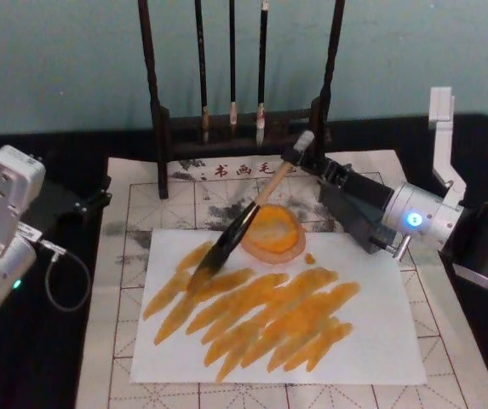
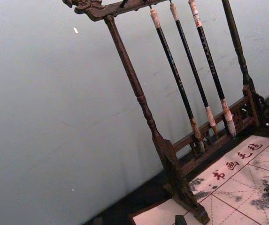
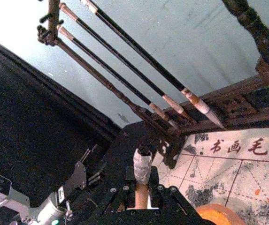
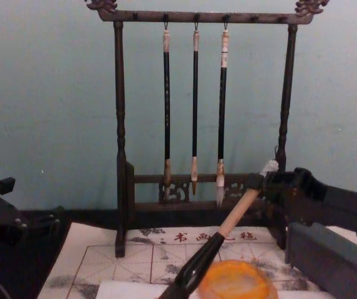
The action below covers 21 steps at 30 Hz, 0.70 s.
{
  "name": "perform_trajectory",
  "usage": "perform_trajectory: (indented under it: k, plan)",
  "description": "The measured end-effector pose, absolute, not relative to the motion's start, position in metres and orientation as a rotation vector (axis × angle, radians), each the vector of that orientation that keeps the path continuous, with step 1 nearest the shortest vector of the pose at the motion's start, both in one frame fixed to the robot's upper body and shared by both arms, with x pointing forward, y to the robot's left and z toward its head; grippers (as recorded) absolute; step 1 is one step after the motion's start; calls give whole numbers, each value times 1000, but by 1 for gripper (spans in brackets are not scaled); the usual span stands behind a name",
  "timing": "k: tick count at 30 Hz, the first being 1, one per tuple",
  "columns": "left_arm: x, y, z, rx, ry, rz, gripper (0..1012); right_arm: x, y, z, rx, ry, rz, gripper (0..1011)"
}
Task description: Pick up the brush from the inkstone, write on the paper, then place the brush back to its original position.
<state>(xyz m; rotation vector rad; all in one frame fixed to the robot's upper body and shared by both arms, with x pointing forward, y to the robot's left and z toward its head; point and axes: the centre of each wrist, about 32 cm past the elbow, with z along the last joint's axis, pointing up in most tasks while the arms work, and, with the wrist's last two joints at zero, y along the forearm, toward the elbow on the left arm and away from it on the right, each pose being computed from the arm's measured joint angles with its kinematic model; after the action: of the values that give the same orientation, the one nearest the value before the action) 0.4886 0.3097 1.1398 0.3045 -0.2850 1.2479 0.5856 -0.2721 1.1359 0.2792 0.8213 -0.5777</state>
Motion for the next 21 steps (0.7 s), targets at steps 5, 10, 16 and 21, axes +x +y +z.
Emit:
perform_trajectory:
  k: [5, 10, 16, 21]
  plan:
    - [489, 310, 1140, 304, -285, 1248, 1001, 585, -274, 1137, 290, 814, -589, 183]
    - [489, 310, 1140, 304, -285, 1248, 1001, 584, -275, 1138, 301, 811, -600, 183]
    - [489, 310, 1140, 304, -285, 1248, 1001, 583, -278, 1139, 321, 805, -628, 183]
    - [489, 310, 1140, 304, -285, 1248, 1001, 582, -280, 1142, 342, 793, -666, 183]
